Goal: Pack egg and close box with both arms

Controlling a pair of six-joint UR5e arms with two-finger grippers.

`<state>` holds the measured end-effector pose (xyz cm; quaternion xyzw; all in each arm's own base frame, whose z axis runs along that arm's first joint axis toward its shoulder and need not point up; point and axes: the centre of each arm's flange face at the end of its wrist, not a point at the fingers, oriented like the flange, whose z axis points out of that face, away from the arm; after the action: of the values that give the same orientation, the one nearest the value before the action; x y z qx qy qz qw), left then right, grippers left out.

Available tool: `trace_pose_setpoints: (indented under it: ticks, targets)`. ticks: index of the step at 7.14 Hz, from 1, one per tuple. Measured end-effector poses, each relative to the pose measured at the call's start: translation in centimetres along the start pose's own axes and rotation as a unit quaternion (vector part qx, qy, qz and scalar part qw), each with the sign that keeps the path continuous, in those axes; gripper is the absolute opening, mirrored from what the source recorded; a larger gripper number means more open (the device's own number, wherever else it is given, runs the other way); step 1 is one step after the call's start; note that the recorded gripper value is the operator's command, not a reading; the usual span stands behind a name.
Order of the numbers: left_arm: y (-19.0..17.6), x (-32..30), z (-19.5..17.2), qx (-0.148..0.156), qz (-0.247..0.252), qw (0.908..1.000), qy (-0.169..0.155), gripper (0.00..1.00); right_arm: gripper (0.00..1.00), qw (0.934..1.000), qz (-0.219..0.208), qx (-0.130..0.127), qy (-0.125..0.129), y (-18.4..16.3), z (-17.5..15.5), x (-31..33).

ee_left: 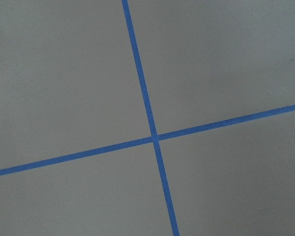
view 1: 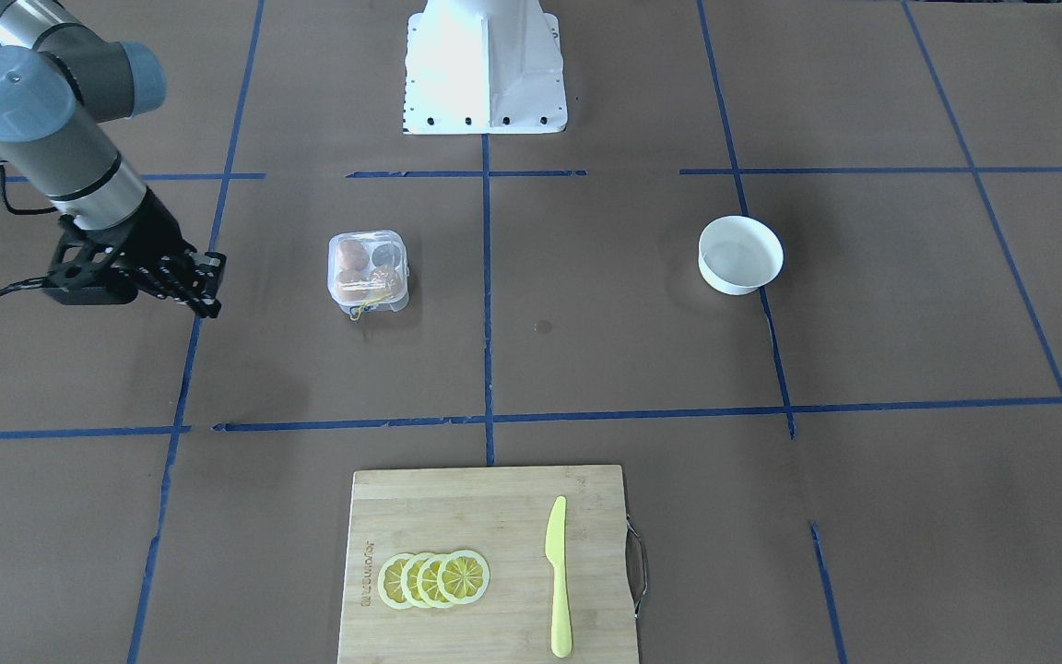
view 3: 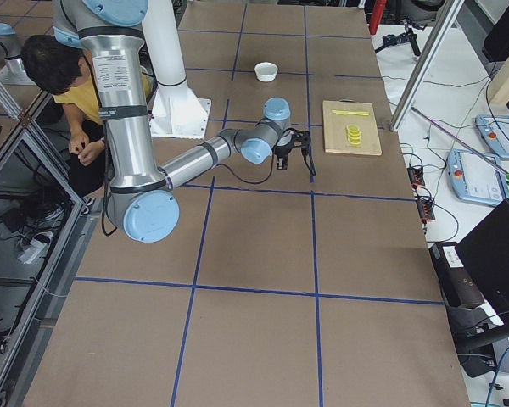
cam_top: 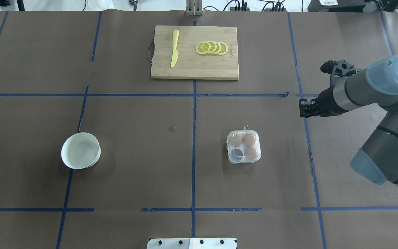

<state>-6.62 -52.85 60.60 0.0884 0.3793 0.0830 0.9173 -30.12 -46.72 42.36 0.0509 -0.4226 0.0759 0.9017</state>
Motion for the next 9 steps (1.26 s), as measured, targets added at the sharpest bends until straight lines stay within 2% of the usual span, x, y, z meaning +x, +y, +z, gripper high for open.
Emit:
trace_pose_setpoints:
  ticks: [1,2,3,4,6,9]
  targets:
    - [0.0,0.0,0.0,0.0,0.0,1.0,0.0,1.0,0.27,0.9986,-0.038,-0.003,0.037,-1.6,-1.0,5.5]
    - [0.1,-0.1,0.1,-0.001,0.0,1.0,0.0,1.0,0.3,0.9946,-0.08,-0.01,0.065,-2.6,-2.6,12.0]
    - [0.2,-0.1,0.1,-0.001,0.0,1.0,0.0,1.0,0.68,0.9906,-0.111,-0.021,0.077,-3.0,-4.7,18.4]
    - [0.2,-0.1,0.1,-0.001,0.001,1.0,0.0,1.0,1.0,0.9872,-0.132,-0.033,0.083,-2.6,-7.0,24.1]
    - [0.3,-0.2,0.2,-0.002,0.001,1.0,-0.001,1.0,1.0,0.9824,-0.155,-0.049,0.092,-1.6,-10.6,31.8]
    - [0.4,-0.7,0.8,-0.009,-0.005,0.9999,-0.003,1.0,1.0,0.9857,-0.138,-0.062,0.075,-0.9,-14.0,36.6]
